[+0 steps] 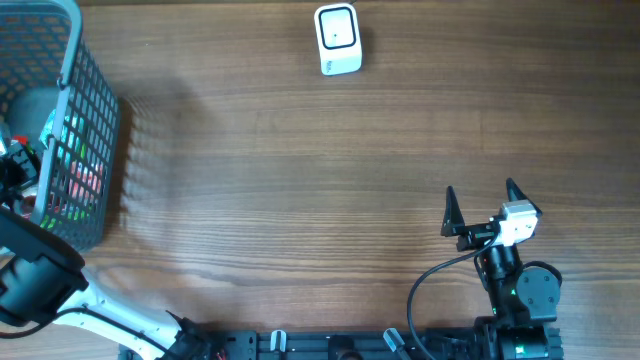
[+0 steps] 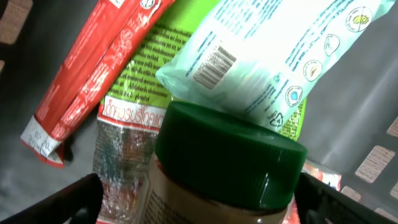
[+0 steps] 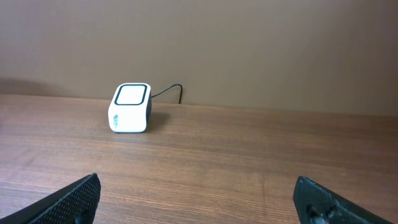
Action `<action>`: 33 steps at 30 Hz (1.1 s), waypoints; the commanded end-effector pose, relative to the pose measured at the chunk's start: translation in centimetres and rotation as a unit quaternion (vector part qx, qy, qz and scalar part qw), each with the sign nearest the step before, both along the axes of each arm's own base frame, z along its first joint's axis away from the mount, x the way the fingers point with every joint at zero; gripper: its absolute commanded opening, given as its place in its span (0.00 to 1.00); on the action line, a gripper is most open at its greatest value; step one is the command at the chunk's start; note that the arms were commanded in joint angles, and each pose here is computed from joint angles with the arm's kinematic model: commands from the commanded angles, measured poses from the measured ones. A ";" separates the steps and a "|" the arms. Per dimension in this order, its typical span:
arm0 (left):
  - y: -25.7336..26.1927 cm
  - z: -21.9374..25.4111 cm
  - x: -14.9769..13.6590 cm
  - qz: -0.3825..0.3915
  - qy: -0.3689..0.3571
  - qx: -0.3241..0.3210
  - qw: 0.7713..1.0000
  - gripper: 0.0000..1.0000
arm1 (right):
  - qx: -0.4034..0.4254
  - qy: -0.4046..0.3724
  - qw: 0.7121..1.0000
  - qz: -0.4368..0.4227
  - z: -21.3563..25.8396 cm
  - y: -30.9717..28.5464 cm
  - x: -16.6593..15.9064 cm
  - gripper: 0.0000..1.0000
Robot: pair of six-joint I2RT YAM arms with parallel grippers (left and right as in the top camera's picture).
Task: Scan the item barcode
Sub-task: 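Swing the left gripper over the basket and lower toward the green-capped jar, then grasp the green-capped jar with the left gripper and lift it out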
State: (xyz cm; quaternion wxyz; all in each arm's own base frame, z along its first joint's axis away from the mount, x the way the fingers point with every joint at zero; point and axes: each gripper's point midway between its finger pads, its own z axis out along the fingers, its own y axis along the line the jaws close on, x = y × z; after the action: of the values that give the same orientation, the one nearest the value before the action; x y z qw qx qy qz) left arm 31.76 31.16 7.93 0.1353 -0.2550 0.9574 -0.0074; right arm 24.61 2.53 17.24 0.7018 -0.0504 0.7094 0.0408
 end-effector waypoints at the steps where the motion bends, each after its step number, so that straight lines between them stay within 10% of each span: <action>1: -0.5 -0.8 0.4 -0.016 -0.007 -0.014 1.000 0.87 | -0.006 -0.003 1.000 0.005 0.1 0.2 0.0 1.00; 33: 0.1 -0.7 0.8 -0.025 -0.013 -0.001 1.000 0.55 | -0.006 -0.003 1.000 0.005 0.1 0.2 0.0 0.99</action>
State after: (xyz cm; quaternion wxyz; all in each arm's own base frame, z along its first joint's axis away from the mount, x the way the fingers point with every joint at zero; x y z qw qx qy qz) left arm 31.85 30.52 5.02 0.1217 -0.2320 0.9646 -0.0309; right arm 24.61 2.53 17.24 0.7018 -0.0504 0.7094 0.0408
